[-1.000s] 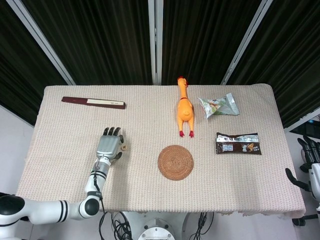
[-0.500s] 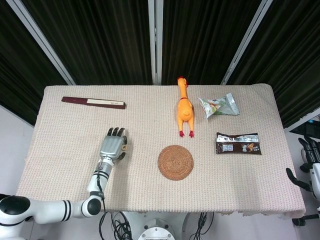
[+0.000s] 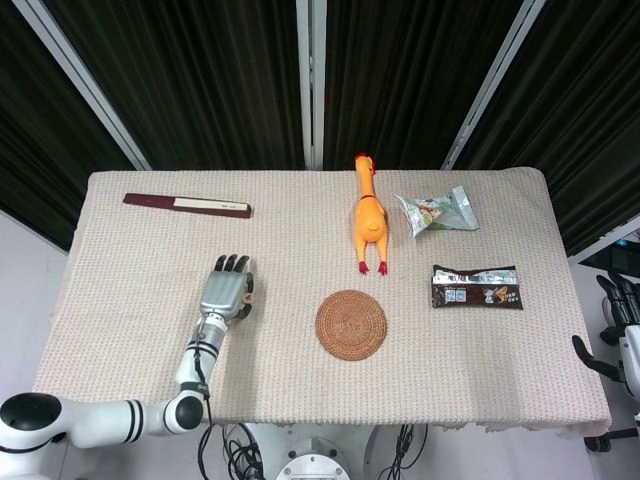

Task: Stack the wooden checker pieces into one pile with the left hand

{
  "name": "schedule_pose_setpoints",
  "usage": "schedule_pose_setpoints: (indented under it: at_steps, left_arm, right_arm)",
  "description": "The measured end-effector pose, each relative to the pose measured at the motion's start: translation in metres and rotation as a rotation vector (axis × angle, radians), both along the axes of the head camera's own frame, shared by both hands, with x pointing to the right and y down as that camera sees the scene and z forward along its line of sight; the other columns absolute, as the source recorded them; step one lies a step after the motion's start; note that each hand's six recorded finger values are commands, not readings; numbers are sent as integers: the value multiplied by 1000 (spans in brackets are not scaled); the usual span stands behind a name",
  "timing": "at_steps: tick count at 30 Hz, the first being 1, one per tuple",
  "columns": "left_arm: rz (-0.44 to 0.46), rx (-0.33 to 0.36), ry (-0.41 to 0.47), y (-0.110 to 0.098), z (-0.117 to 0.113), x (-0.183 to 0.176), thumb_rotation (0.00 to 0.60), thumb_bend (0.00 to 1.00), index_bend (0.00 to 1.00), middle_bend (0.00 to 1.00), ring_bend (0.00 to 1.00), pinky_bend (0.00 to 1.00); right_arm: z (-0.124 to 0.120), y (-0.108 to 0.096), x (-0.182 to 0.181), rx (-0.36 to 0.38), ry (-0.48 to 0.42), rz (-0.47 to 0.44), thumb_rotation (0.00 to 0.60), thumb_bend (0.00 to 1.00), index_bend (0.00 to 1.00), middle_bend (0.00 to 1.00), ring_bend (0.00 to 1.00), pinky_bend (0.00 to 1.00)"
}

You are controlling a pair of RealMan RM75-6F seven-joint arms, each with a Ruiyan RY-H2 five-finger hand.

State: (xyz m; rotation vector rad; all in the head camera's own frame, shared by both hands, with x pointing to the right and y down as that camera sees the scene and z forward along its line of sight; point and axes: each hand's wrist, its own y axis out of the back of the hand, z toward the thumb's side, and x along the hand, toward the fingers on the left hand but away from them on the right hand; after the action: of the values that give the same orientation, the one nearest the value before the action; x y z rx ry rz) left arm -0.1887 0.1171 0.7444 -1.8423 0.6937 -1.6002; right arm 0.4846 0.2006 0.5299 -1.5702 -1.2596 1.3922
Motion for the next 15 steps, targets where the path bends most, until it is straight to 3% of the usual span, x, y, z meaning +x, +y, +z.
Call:
schedule_pose_setpoints:
  at_steps: [6, 15]
  left_arm:
    - [4, 18, 25, -1, -10, 3, 600, 285, 508, 86, 0, 0]
    - [-4, 43, 96, 4, -55, 4, 600, 284, 504, 119, 0, 0]
  right_arm:
    - [1, 0, -1, -2, 1, -3, 600, 258, 0, 0, 0, 0]
    - [4, 1, -4, -18, 9, -17, 600, 277, 0, 0, 0, 0]
